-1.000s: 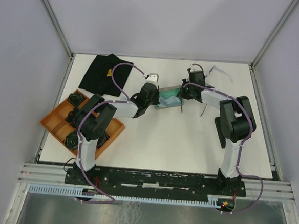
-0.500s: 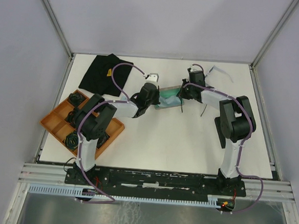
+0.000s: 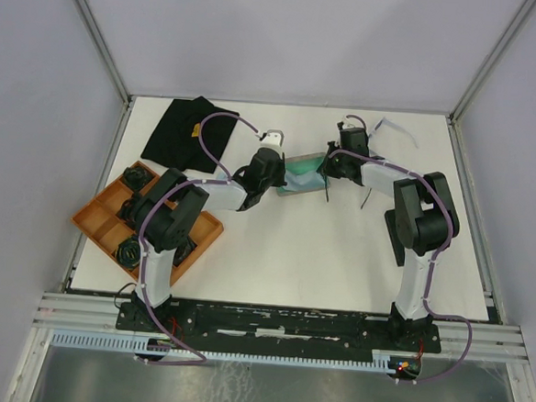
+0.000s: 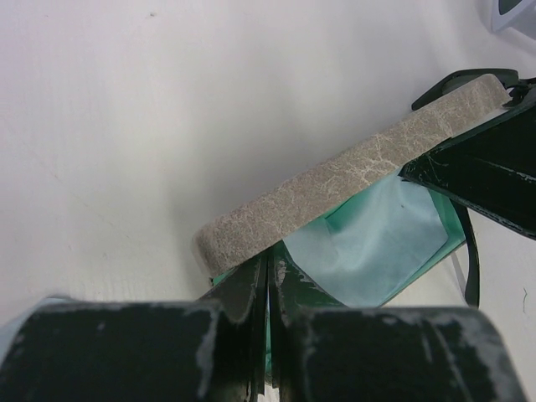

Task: Organize the sunglasses
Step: Place the glasses cleaning cloth in the sunglasses case.

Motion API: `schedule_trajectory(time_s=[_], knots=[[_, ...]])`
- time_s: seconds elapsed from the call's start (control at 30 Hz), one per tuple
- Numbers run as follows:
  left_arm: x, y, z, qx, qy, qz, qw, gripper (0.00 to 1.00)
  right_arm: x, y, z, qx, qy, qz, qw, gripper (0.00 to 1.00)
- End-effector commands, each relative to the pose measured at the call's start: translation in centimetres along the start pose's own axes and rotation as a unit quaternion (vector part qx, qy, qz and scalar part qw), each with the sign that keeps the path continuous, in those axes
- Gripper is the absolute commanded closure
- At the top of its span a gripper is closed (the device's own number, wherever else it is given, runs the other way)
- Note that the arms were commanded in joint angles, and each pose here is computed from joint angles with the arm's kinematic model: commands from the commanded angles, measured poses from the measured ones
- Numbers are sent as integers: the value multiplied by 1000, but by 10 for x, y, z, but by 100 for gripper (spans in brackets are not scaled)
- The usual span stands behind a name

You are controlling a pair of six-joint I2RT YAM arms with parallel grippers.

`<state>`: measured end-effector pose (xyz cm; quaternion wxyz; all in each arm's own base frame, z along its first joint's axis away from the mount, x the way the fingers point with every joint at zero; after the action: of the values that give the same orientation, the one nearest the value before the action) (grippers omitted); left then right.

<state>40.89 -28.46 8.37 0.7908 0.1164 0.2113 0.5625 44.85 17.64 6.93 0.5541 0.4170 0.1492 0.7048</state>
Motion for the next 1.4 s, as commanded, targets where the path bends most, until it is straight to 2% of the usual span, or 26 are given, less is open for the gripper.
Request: schedule_trajectory(time_s=[0.0,0.37,1.37], knots=[[-1,-9,14,-28,-16,-7,999,97,10,14,29,-55,-3,14,998,100],[0,-11,3,-19,-17,-12,1000,97,10,16,31,-60,-4,14,998,100],[9,-3,5,-35,-17,12,999,97,5,17,32,-64,-6,9,998,100]])
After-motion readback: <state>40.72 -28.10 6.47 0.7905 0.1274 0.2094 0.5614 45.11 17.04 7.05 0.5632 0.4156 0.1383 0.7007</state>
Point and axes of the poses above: each gripper's point midway between its finger pads, its own y axis back along the fingers, its own x axis along the line the jaws close on, z = x × y, the point moved 5 cm from there along y, back along the fingers, and after that the axes turned 3 degrees about -y, right-handed, at the moved point
